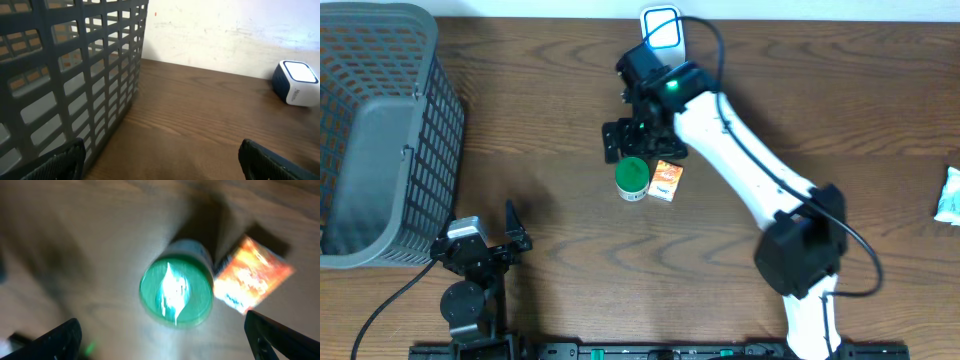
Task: Scan the item barcode
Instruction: 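Reach the right gripper over the green-lidded jar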
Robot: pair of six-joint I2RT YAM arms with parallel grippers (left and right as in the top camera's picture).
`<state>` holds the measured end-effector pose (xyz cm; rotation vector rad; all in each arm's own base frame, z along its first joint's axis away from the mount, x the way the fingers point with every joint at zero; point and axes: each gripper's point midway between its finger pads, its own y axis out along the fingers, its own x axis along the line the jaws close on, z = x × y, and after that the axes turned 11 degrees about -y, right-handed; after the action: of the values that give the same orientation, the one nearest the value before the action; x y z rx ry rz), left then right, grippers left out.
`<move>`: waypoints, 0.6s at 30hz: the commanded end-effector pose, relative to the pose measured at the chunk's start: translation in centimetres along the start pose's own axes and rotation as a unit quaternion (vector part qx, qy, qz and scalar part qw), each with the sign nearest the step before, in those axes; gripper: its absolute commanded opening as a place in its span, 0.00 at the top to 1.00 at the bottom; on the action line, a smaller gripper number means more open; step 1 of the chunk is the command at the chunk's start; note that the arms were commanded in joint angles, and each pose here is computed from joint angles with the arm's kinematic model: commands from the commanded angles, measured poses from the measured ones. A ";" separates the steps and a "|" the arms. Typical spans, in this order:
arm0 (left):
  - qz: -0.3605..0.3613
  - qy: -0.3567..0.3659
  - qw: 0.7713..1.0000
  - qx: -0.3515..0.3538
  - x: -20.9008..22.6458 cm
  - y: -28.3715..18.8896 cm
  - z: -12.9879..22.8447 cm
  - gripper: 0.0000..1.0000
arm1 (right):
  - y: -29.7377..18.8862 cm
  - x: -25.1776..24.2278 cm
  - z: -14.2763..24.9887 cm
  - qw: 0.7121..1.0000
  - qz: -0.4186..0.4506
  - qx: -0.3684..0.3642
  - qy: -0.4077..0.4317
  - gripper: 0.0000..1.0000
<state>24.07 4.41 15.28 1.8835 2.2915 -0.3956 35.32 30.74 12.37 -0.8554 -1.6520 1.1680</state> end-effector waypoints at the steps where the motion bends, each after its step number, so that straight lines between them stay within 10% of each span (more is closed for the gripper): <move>1: -0.001 0.003 1.000 0.021 0.2 0.1 1.5 0.02 | 2.6 0.1 0.2 1.000 0.015 0.016 0.013 0.01; 18: -0.001 0.003 1.000 0.021 0.2 0.1 1.5 0.02 | 8.1 -0.1 1.4 0.996 0.066 0.048 0.028 0.01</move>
<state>24.07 4.41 15.28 1.8835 2.2915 -0.3956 35.15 32.54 7.34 -0.9219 -1.5848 1.2432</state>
